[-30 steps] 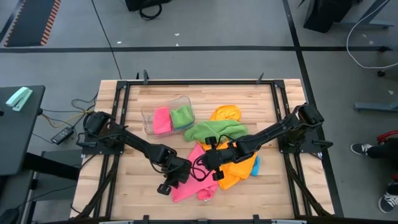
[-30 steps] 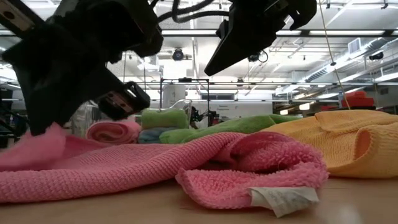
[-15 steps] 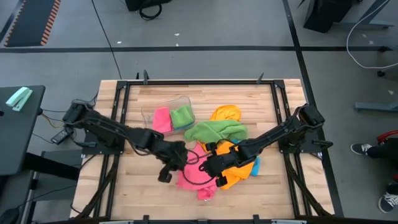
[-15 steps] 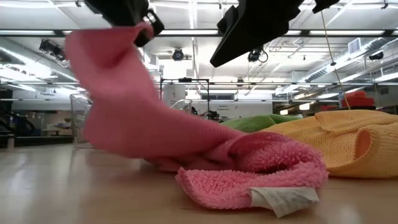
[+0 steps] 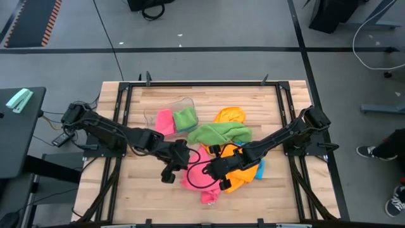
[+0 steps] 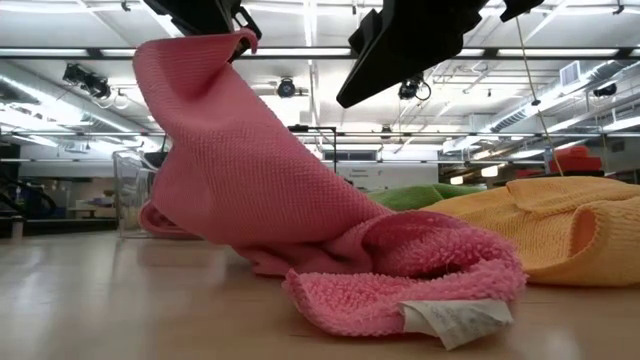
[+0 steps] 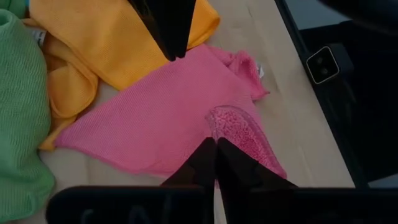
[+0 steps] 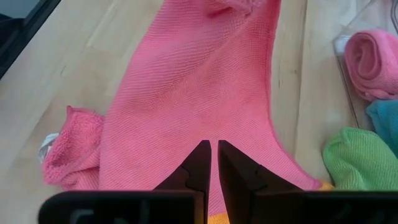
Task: Fold microfiber towels
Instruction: Fold the pink microfiber towel
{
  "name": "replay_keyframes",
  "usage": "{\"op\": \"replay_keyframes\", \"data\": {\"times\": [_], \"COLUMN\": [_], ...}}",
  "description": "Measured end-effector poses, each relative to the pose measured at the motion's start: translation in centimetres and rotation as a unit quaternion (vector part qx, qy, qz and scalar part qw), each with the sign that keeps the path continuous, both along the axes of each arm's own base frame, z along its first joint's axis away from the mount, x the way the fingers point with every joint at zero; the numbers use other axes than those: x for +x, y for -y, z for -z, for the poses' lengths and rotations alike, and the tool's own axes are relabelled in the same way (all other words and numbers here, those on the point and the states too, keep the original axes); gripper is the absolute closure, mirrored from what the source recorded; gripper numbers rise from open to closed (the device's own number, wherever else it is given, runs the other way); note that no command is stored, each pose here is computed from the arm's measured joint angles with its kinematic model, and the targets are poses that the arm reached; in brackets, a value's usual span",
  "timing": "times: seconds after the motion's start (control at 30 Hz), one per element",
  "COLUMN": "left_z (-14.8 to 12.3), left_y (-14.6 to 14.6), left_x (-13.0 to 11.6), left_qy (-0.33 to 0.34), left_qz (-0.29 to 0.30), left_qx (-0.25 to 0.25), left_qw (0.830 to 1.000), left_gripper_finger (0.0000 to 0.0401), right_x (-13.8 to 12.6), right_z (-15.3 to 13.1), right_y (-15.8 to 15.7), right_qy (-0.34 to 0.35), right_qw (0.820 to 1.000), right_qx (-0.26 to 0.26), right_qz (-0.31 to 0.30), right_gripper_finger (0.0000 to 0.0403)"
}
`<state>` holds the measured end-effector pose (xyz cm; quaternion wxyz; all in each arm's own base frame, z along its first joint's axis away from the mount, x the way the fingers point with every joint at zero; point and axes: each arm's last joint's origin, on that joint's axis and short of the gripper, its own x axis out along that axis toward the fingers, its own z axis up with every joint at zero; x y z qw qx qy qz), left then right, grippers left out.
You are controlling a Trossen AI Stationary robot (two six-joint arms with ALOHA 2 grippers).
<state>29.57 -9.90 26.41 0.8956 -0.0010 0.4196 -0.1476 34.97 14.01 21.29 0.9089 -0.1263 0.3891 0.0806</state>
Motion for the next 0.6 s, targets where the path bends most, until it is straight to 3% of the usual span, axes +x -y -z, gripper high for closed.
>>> {"op": "replay_keyframes", "data": {"times": [0.17, 0.33, 0.6], "left_z": [0.0, 0.0, -0.1], "left_y": [-0.2, -0.6, -0.9], "left_x": [0.1, 0.2, 0.3], "left_qy": [0.013, 0.025, 0.03], "left_qz": [-0.024, -0.082, -0.084], "left_qx": [0.024, 0.062, 0.081], "left_qw": [0.999, 0.994, 0.993], "left_gripper_finger": [0.0394, 0.0378, 0.0394], "right_x": [0.0, -0.2, -0.9], "right_z": [0.0, 0.9, 2.7], "right_y": [0.0, 0.1, 0.5], "right_qy": [0.0, 0.003, 0.003], "right_qw": [1.0, 1.0, 1.0], "right_qx": [0.0, 0.004, 0.017], "right_qz": [0.0, 0.003, 0.018], "right_gripper_finger": [0.0364, 0.0353, 0.0328]}}
